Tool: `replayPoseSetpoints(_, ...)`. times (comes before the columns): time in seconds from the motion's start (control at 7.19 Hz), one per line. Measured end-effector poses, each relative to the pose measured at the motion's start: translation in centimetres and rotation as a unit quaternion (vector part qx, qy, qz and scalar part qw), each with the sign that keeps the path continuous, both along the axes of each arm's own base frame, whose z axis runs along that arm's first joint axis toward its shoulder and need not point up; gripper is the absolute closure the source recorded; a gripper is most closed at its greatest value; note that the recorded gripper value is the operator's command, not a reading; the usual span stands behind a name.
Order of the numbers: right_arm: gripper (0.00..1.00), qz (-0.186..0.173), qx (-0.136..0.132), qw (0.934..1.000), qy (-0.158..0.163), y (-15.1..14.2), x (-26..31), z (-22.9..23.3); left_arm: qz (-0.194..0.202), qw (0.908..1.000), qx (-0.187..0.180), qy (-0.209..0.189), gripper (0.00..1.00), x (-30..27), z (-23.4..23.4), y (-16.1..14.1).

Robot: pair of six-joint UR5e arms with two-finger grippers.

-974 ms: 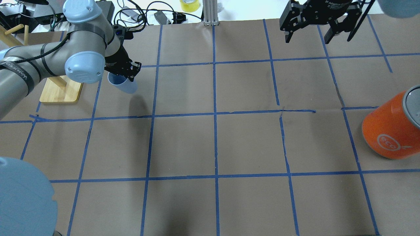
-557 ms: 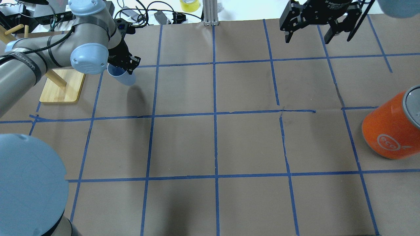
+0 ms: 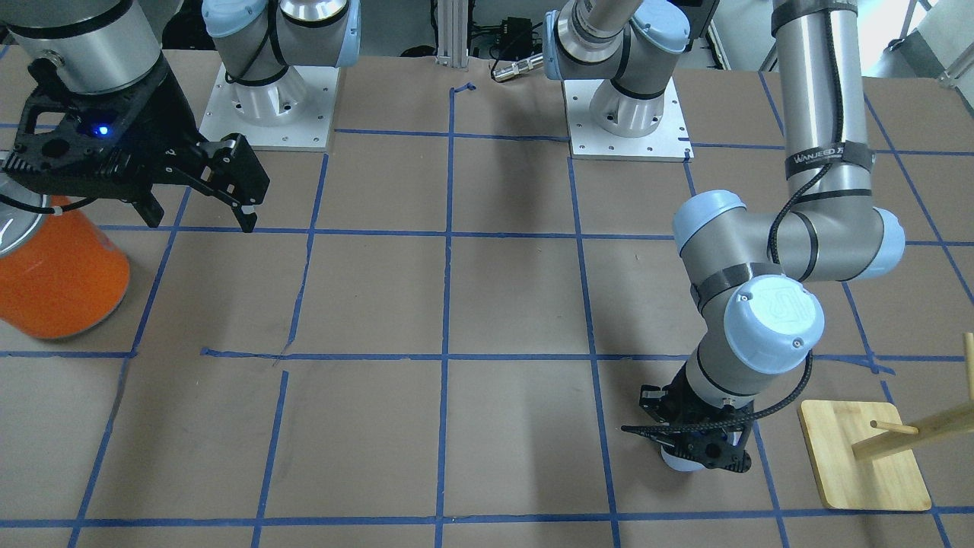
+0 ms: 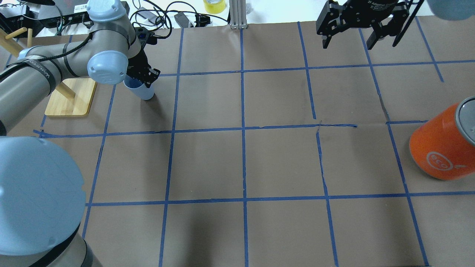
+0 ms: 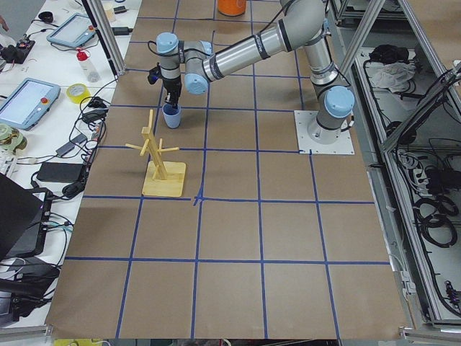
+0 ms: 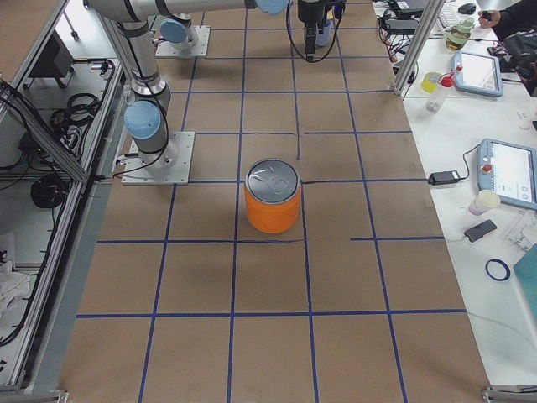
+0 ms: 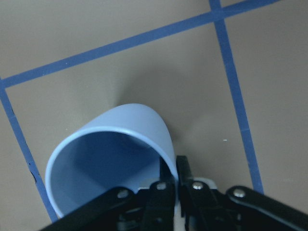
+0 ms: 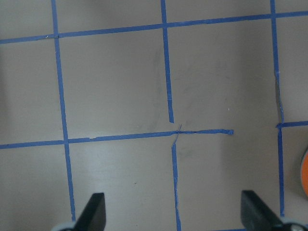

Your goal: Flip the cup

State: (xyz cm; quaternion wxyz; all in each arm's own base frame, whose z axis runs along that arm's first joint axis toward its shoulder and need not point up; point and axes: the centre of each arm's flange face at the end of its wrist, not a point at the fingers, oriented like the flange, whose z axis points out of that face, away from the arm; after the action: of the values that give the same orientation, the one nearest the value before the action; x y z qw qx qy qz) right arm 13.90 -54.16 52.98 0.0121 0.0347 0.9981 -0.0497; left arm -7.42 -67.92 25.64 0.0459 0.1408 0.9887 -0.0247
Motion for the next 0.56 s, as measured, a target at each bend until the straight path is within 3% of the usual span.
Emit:
replayPoseSetpoints(0.28, 0.0, 0.0, 0.0, 1.0, 0.0, 0.0, 0.0, 0.0, -0.002, 0.9999, -0.007, -0.015, 0.15, 0.2, 1.5, 0.4)
replayPoseSetpoints(0.56, 0.0, 0.0, 0.0, 1.0, 0.0, 0.0, 0.0, 0.0, -0.006, 0.9997, -0.011, -0.019, 0.08, -0.8, 4.3, 1.2)
